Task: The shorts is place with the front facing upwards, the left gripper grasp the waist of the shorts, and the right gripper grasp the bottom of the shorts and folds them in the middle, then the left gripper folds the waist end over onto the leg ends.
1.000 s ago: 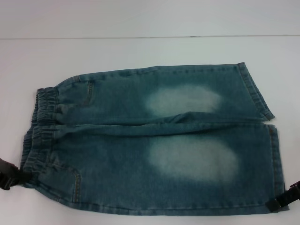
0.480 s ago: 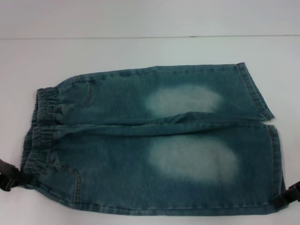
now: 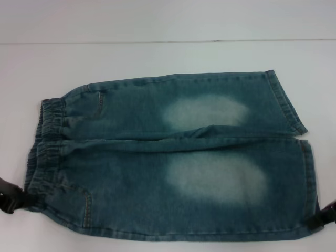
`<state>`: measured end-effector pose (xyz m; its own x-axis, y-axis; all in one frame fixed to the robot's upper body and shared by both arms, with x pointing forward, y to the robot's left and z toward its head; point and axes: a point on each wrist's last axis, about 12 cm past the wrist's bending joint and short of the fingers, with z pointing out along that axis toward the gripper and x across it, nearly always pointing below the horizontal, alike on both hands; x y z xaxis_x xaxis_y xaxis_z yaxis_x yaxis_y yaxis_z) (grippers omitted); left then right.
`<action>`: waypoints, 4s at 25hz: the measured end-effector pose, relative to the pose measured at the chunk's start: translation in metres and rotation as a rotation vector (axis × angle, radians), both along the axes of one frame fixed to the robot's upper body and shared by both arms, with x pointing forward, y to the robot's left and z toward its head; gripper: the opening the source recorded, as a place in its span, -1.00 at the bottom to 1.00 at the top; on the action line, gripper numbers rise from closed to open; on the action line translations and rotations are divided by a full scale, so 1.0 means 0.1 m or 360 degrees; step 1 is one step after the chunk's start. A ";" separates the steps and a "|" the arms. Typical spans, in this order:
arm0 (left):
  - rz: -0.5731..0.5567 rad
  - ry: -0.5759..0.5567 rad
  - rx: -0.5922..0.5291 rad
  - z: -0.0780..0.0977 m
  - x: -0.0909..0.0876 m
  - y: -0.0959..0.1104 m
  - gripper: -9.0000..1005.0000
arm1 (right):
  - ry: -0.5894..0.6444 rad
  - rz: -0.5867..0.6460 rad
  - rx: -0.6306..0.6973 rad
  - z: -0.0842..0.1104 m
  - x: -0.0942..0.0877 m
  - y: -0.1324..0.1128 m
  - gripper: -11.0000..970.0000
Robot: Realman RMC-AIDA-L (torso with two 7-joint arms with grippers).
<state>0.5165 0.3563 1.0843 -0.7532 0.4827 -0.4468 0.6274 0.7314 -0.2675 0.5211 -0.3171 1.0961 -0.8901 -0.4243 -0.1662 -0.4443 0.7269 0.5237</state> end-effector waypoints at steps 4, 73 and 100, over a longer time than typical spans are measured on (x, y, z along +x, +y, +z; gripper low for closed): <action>0.0022 -0.0007 -0.0031 0.04 0.03 0.00 -0.87 | -0.0073 -0.0015 0.0086 0.05 0.03 -0.03 -0.89; 0.0702 -0.0749 -0.0364 0.37 0.76 -0.15 -0.87 | -0.1289 -0.0620 0.0226 0.19 0.95 0.04 -0.89; 0.0788 -0.0791 -0.0323 0.29 0.90 -0.25 -0.87 | -0.1449 -0.0545 0.0031 0.16 1.16 0.24 -0.89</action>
